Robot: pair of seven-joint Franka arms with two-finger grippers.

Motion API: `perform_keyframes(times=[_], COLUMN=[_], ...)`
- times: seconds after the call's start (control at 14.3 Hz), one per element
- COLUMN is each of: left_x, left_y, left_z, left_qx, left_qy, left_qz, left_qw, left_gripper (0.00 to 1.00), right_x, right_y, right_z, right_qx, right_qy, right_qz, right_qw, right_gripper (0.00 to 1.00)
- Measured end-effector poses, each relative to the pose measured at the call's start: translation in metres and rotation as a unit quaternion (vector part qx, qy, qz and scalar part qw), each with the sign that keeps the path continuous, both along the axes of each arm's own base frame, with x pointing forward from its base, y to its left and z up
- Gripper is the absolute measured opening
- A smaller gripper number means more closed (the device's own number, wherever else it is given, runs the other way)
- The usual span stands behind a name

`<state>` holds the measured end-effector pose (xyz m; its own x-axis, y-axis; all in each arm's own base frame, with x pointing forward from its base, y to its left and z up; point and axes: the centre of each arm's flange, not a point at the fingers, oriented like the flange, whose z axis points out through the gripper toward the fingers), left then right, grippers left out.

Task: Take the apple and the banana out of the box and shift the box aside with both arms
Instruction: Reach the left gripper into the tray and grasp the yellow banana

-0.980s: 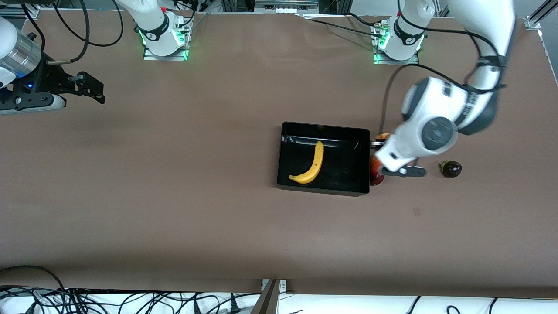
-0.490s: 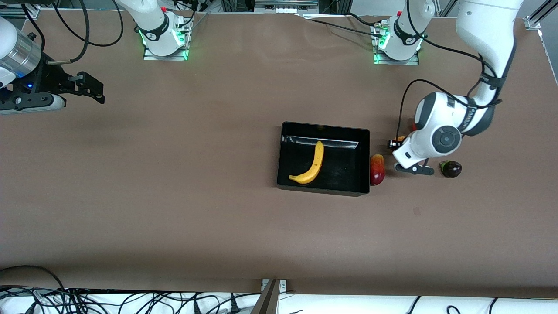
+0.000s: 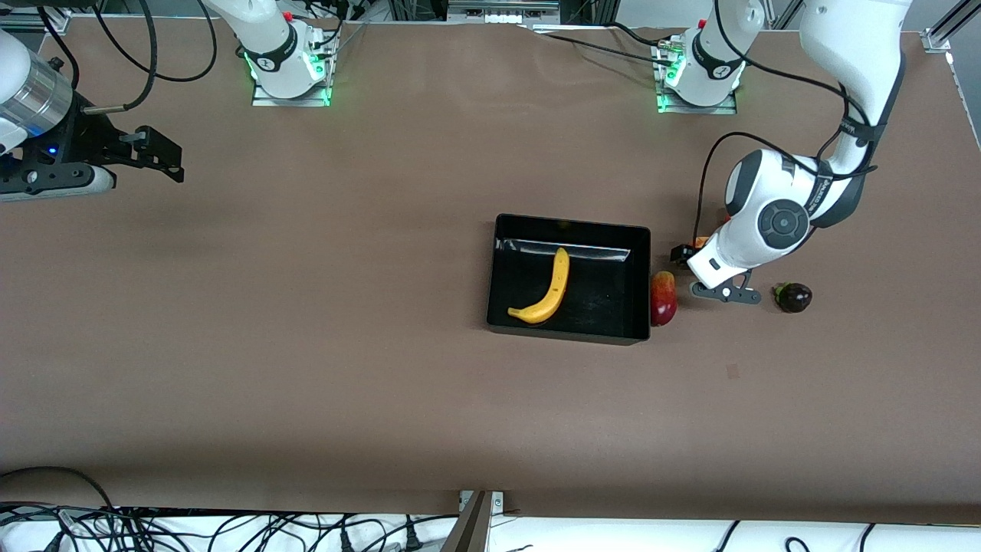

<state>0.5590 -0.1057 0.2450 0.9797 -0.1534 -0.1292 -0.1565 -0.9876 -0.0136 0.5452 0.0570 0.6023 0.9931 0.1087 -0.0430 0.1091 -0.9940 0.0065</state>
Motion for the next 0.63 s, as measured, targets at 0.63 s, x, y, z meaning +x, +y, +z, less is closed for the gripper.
perform_keyframes(times=[0.63], left_x=[0.021], left_y=[-0.231], left_z=[0.016], left_qx=[-0.058], left_qy=[-0.040], left_qz=[0.004], left_qw=[0.998], left_gripper=[1.00], right_x=[0.000], right_y=[0.000], right_z=[0.000], right_qx=[0.000], right_qy=[0.000], right_qz=[0.000], right_qw=[1.000], right_gripper=[1.00])
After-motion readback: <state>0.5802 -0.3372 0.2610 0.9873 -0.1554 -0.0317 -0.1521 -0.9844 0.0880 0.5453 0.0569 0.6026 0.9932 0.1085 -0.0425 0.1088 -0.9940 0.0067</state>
